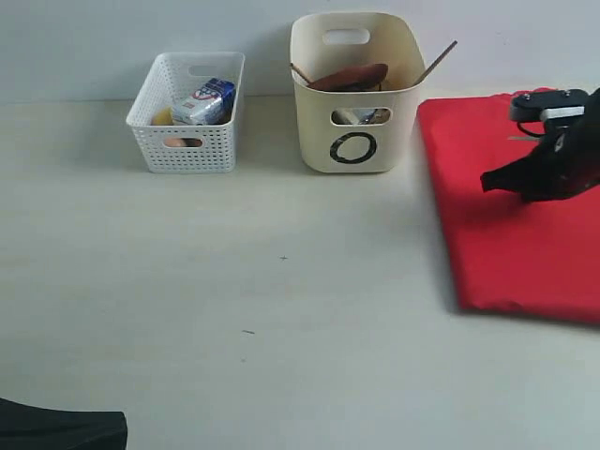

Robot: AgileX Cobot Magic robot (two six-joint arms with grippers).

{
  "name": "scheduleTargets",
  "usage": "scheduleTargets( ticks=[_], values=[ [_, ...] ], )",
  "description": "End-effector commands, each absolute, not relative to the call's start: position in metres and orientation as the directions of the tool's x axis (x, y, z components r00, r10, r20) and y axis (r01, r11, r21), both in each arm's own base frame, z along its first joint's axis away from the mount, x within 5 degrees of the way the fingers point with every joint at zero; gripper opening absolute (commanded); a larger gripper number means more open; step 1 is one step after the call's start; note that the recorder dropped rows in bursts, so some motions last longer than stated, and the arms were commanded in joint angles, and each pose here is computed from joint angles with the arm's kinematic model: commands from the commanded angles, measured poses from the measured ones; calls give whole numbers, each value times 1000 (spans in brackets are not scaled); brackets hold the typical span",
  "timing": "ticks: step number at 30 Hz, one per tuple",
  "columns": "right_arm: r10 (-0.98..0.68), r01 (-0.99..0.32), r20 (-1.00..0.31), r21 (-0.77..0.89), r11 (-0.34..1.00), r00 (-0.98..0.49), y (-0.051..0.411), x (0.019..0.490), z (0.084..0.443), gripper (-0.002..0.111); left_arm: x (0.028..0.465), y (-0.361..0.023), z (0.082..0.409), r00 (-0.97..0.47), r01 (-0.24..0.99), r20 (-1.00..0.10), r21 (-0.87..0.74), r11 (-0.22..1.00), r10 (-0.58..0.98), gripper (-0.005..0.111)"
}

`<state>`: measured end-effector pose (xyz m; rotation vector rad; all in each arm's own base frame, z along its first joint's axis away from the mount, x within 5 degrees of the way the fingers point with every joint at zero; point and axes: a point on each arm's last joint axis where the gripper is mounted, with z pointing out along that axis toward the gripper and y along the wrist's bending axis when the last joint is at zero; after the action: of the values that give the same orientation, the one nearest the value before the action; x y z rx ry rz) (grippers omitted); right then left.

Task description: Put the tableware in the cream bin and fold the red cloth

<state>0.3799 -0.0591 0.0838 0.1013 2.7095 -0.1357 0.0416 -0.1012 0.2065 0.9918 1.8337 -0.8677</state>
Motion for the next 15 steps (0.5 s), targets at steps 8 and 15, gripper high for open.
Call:
scheduleTargets(
  ticks=[8,15],
  values=[
    [-14,15,-351,-80,997,-936,-27,393,73,0,41,-101,205,-318,882,-906,-175,437,279,1],
    [175,220,-481,-40,975,-859,-72,391,126,0,40,-101,204,-316,884,-909,-177,433,274,1]
  ],
)
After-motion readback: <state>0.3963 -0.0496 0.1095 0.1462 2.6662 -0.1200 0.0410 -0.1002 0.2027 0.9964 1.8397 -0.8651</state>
